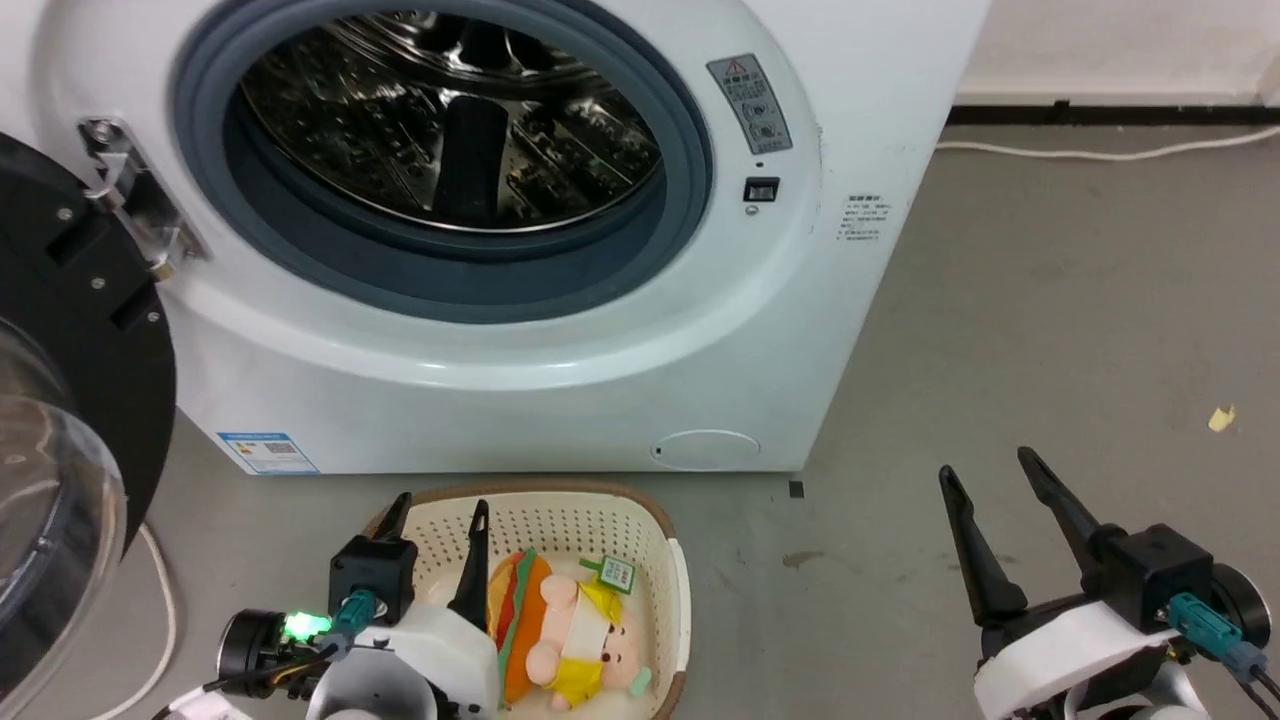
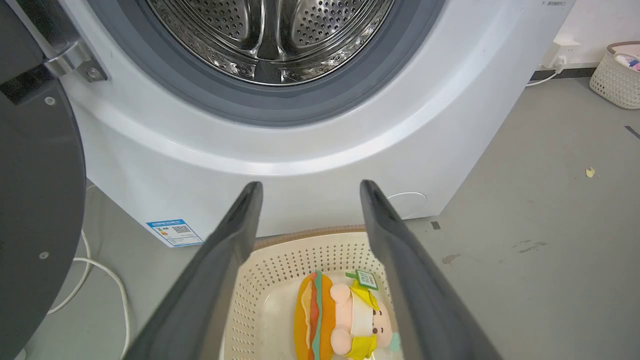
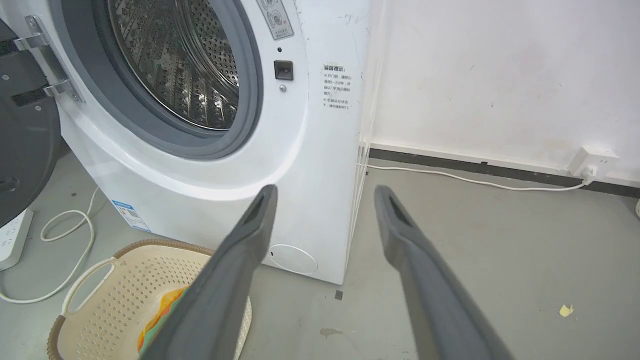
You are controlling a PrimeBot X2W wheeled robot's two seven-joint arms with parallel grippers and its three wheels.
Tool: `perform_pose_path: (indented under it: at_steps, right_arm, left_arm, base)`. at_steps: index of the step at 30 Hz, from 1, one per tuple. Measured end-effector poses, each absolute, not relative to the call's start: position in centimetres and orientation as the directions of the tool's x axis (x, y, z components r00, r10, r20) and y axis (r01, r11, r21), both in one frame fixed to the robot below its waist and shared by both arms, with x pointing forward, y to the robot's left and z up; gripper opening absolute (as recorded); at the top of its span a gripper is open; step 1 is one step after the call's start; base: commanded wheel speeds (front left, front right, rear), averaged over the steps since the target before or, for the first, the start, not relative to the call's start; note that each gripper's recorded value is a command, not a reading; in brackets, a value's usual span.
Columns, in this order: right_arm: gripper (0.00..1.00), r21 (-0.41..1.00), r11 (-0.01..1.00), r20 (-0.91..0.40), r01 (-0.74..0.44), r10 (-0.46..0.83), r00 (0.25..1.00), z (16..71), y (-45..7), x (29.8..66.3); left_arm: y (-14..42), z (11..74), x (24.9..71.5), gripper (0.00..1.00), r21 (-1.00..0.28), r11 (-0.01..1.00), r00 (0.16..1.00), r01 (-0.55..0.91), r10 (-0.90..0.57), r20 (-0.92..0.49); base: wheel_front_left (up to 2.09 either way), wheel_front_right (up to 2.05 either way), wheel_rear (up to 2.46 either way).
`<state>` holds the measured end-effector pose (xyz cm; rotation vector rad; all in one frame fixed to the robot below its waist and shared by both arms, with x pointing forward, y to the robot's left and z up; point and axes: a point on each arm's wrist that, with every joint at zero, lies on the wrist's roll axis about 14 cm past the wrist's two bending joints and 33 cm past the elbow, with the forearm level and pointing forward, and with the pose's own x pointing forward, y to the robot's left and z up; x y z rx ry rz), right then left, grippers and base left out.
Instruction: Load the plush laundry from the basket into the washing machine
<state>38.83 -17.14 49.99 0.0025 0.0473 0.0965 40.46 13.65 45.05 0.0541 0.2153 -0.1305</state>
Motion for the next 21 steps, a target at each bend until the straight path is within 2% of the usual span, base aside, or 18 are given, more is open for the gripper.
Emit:
perform_pose_path:
  at_steps: [11, 21]
  right_arm:
    - [1.00, 0.034, 0.997, -0.069, -0.062, 0.064, 0.996, 48.7, -18.2, 39.9]
    - [1.00, 0.059, 0.998, -0.093, -0.030, 0.035, 0.995, 46.9, -19.2, 41.3]
  left_arm:
    - [12.8, 41.1, 42.8, 1.00, 0.040, 0.981, 0.933, 0.189, -0.167, -0.319]
    - [11.0, 34.9, 44.0, 1.00, 0.027, 0.957, 0.836, 0.288, -0.237, -0.495]
  base:
    - [0.00, 0.00, 0.00]
    - [0.00, 0.00, 0.00]
